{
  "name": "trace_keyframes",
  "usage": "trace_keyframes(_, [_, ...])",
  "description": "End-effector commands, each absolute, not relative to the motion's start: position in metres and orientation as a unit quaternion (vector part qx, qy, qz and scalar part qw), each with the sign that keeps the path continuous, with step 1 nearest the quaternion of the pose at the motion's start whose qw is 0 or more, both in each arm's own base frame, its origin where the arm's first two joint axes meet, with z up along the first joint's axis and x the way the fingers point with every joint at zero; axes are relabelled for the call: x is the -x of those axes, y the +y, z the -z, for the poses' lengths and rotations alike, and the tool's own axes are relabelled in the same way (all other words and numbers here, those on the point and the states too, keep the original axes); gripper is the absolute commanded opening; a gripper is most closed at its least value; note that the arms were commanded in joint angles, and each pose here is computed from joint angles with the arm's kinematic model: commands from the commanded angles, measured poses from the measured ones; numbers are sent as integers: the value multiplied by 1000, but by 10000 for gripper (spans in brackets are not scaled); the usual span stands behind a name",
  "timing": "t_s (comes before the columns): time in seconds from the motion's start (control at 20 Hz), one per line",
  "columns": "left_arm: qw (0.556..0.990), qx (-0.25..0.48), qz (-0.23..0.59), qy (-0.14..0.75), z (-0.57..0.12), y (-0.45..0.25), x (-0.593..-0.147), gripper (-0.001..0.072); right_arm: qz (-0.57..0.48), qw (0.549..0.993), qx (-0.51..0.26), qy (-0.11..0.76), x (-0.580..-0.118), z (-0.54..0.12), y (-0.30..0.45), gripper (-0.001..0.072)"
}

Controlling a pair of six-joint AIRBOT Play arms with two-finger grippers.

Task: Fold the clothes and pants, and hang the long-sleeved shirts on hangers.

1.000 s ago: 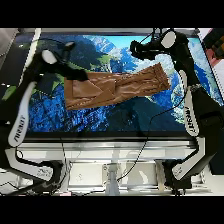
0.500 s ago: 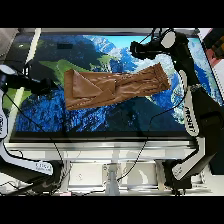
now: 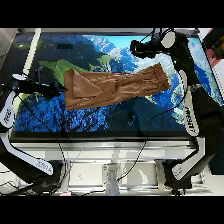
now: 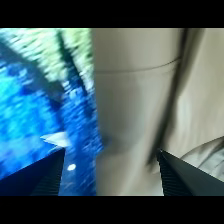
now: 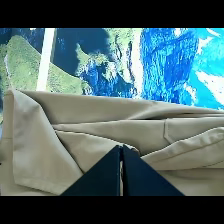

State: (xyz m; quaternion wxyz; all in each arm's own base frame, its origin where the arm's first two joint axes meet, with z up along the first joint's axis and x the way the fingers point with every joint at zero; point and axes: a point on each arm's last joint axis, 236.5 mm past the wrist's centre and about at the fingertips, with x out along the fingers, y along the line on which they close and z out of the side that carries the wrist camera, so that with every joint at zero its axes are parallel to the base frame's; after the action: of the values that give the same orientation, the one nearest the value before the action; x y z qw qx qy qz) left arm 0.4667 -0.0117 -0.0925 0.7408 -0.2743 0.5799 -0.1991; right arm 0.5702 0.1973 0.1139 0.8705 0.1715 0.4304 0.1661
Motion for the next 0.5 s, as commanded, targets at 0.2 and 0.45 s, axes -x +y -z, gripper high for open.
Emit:
trace_keyframes(0.2, [754,237,214,574,114,-37,-479,276,-168,872,-176,425,-572,-117,198,37])
trace_keyframes(0.45, [765,242,216,557,102,-41,-488,17,-167,870,-174,430,-570,-115,198,37])
